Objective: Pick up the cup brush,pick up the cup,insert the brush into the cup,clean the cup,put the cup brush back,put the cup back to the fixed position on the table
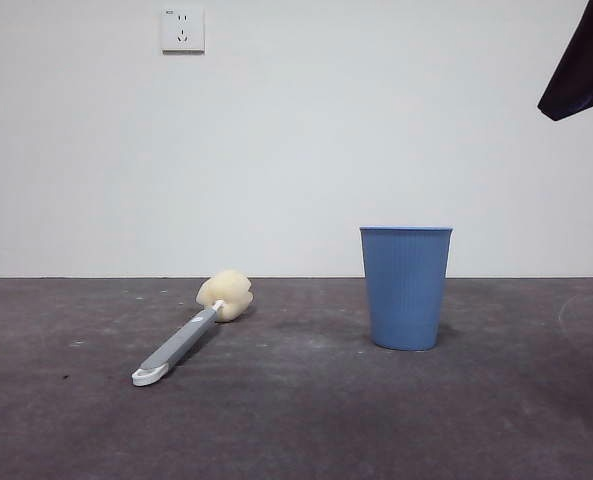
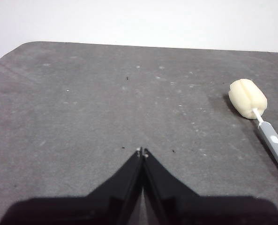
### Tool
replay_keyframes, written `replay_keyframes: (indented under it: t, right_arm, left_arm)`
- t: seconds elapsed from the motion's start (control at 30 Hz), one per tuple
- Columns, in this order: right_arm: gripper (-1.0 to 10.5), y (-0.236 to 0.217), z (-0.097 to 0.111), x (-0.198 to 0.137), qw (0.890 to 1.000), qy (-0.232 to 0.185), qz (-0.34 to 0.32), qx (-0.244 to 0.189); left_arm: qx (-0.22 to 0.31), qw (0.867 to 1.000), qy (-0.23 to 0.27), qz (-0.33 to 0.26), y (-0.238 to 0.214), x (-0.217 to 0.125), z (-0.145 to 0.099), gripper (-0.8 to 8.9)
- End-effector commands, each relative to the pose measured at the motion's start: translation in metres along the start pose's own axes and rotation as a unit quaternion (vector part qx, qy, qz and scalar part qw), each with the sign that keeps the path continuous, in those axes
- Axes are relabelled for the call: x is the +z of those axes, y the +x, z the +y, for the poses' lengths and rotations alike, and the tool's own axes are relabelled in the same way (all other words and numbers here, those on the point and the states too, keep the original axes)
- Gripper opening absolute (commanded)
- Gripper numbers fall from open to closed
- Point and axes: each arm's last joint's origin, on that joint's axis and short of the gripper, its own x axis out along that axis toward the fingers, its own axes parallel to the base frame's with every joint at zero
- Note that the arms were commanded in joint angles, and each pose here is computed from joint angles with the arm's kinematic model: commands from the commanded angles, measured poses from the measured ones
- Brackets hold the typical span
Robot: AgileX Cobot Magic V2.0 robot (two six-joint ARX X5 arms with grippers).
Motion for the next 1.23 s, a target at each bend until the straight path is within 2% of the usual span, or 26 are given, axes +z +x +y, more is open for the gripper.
replay_keyframes:
  t: [0.03,0.43,0.47,0.5,0.57,0.7,0.77,0.93,1.13,1.23]
  right_arm:
    - [0.0,-0.001,0.001,0.001,1.000,0.002,-0.004,0.000]
    - [0.0,-0.001,0.000,0.001,1.000,0.001,-0.005,-0.001]
    - [0.0,-0.001,0.001,0.001,1.000,-0.005,-0.006,-0.001]
    - [0.0,-0.003,0.000,0.001,0.999,-0.029,-0.014,-0.008]
    - [0.0,-0.008,-0.002,0.003,0.996,-0.061,-0.042,-0.043]
    - [0.0,-0.020,-0.015,0.009,0.981,-0.107,-0.117,-0.115]
    - [0.0,-0.026,-0.024,0.007,0.973,-0.094,-0.153,-0.144]
    - [0.0,-0.035,-0.051,-0.012,0.940,-0.048,-0.244,-0.234]
    - [0.0,-0.023,-0.069,-0.051,0.910,-0.036,-0.320,-0.261]
    - [0.0,-0.013,-0.076,-0.068,0.900,-0.023,-0.341,-0.270]
  left_arm:
    - [0.001,1.000,-0.004,0.005,0.001,-0.004,0.001,-0.03]
    - [0.001,1.000,-0.004,0.005,0.001,-0.004,0.001,-0.03]
    - [0.001,1.000,-0.004,0.005,0.001,-0.004,0.001,-0.03]
    - [0.001,1.000,-0.004,0.005,0.001,-0.004,0.001,-0.03]
    - [0.001,1.000,-0.004,0.005,0.001,-0.004,0.001,-0.03]
    - [0.001,1.000,-0.004,0.005,0.001,-0.004,0.001,-0.03]
    - [0.001,1.000,-0.004,0.005,0.001,-0.004,0.001,-0.03]
    - [0.001,1.000,-0.004,0.005,0.001,-0.004,0.001,-0.03]
    - [0.001,1.000,-0.004,0.005,0.001,-0.004,0.001,-0.03]
    - [0.001,1.000,-0.004,0.005,0.001,-0.004,0.001,-0.03]
